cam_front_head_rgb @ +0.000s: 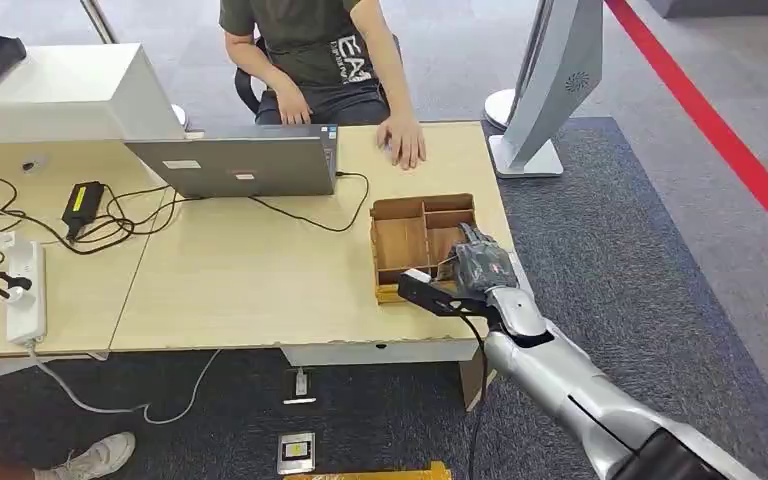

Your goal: Pass the card to the sensor for recognition and then transmit it.

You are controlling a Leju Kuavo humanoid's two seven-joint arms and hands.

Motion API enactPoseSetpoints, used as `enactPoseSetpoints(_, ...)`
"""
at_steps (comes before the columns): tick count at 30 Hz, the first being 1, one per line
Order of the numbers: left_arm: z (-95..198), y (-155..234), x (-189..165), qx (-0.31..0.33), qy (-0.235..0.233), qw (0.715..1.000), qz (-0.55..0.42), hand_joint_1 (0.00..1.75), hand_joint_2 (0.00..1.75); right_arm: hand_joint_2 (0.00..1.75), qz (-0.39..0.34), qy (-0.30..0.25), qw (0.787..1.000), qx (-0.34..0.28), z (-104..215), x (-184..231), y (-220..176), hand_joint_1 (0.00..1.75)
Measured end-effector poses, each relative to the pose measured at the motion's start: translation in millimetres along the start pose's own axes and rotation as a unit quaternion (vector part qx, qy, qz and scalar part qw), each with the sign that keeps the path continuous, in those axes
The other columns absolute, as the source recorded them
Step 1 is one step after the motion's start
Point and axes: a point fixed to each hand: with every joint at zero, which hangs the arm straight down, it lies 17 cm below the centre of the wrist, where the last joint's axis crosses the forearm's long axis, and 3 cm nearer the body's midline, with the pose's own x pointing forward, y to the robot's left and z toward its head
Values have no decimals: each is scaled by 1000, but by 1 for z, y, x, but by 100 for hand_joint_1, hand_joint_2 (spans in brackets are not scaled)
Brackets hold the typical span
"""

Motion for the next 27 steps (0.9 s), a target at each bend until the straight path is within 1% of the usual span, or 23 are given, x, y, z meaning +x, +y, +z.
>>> enactPoseSetpoints(10,0,0,-1,0,1,1000,0,0,0,175,0,0,1000,2,1,0,2,175)
enactPoseSetpoints(15,0,-1,-1,-1,0,1000,-2,0,0,175,-3,-3,1000,-20,-1,2,-9,175)
enactPoseSetpoints(23,1,-4,0,-8,-5,1000,-16,0,0,175,-8,-14,997,-73,-19,17,-80,175)
enactPoseSetpoints(27,1,-6,2,-13,-9,1000,-24,0,0,175,-17,-26,994,-106,-25,30,-127,175)
